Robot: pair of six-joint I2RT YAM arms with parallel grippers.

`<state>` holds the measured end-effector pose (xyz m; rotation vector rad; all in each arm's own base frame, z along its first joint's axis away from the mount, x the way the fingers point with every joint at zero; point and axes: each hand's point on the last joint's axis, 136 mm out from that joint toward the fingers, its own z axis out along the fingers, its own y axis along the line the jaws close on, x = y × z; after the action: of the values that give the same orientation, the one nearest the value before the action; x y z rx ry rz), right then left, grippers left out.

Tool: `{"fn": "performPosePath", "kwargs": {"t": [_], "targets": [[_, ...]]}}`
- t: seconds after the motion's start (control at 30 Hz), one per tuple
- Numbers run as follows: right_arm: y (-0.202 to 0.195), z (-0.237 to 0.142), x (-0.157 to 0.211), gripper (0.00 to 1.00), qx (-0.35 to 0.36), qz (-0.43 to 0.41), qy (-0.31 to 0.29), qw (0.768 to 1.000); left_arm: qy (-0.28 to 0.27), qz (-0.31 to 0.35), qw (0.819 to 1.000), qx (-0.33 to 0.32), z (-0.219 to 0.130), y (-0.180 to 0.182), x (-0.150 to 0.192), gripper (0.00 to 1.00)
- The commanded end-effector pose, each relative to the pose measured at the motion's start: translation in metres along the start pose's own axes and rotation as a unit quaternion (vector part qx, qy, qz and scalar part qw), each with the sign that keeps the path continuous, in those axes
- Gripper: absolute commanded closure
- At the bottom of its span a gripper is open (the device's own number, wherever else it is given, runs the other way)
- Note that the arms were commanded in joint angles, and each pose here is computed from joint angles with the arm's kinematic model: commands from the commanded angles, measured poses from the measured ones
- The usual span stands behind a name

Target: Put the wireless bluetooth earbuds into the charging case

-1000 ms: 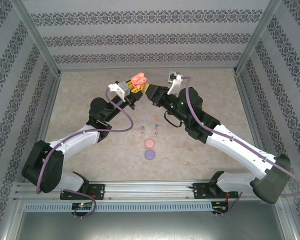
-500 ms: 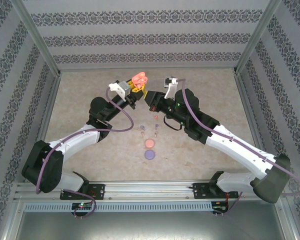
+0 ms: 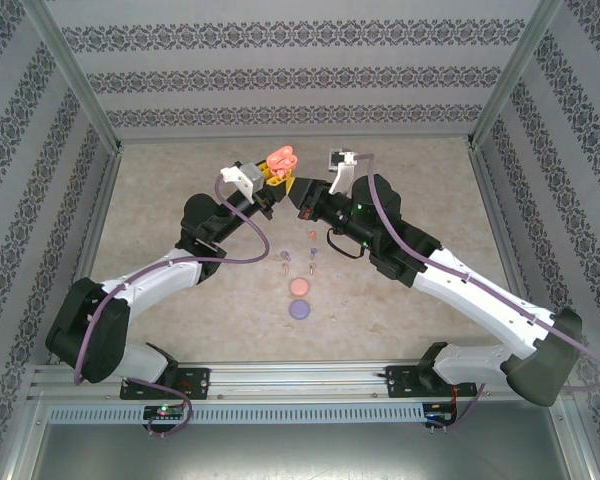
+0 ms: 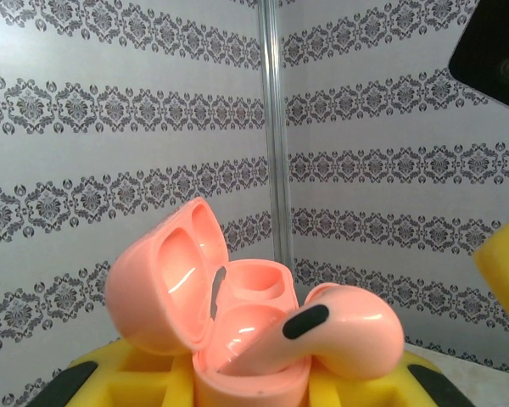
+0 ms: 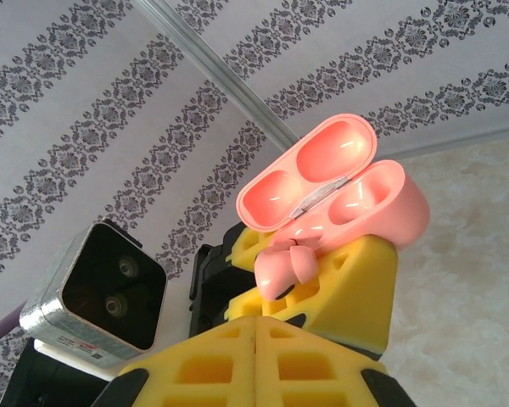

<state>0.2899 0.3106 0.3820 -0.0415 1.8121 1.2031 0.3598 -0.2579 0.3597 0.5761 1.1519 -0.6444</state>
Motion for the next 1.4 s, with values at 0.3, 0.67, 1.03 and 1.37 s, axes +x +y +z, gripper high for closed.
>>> {"fn": "performPosePath", "kwargs": {"t": [0.3,0.67,1.03,1.37], "targets": [[0.01,0.01,-0.005,0.93,-0.01,-0.004,-0.003,1.0,-0.027,-0.005,0.999,0.02,0.005,-0.012,-0.015,1.0],[0.002,0.014,-0.012,0.93,-0.001,-0.005,-0.009,1.0,-0.027,-0.007,0.999,0.027,0.005,-0.017,-0.015,1.0],[-0.005,0.018,-0.022,0.92,0.008,-0.004,-0.017,1.0,-0.027,-0.008,0.999,0.03,0.006,-0.021,-0.015,1.0],[-0.004,0.021,-0.023,0.92,0.0,0.001,-0.012,1.0,-0.025,-0.008,0.999,0.032,0.007,-0.023,-0.014,1.0]]}}
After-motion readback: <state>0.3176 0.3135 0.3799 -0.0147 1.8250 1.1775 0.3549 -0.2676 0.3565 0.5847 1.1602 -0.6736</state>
